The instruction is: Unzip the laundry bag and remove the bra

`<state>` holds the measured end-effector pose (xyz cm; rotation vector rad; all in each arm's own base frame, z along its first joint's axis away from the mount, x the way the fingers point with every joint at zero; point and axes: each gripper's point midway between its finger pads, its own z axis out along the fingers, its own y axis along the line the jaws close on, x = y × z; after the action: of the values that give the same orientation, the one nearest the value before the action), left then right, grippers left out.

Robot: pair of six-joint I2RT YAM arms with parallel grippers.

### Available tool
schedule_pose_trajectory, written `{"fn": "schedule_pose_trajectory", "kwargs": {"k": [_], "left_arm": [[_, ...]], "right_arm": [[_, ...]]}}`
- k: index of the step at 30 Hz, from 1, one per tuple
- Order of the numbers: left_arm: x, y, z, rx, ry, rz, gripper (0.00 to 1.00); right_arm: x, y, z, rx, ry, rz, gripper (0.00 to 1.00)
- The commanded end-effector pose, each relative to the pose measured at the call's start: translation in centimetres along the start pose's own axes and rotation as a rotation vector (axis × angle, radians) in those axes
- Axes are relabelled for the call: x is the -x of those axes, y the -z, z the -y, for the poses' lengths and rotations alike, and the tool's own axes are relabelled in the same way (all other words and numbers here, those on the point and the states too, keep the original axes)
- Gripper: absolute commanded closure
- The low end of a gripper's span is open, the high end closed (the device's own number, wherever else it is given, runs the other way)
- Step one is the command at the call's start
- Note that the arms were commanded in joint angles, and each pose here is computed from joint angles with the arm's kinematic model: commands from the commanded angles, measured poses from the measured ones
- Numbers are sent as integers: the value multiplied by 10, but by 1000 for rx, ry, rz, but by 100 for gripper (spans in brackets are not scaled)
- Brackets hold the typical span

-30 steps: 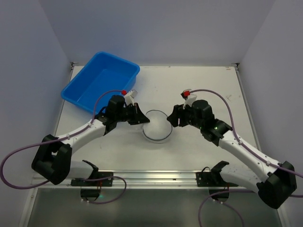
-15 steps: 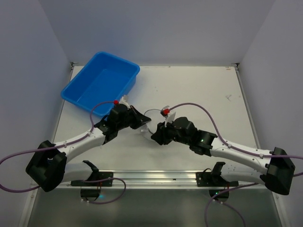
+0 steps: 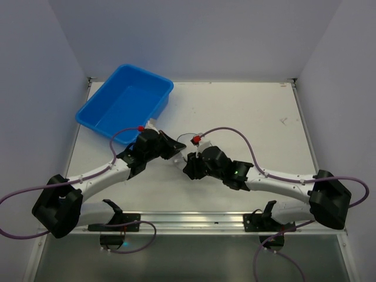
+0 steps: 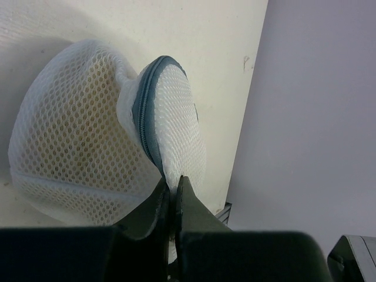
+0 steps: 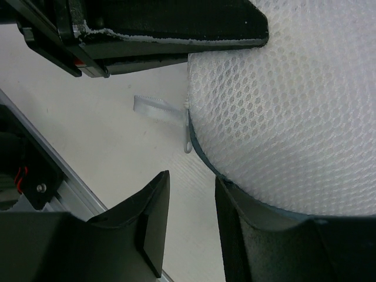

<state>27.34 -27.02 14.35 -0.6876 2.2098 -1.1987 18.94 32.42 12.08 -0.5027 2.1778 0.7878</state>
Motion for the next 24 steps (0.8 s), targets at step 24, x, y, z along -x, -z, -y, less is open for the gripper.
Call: {"fn": "schedule_pose_trajectory", "kwargs": {"k": [24], "left_arm": [[-4, 4, 17, -30, 13, 24, 100]], "right_arm": [[69, -14, -3, -114, -80, 207, 63]]}}
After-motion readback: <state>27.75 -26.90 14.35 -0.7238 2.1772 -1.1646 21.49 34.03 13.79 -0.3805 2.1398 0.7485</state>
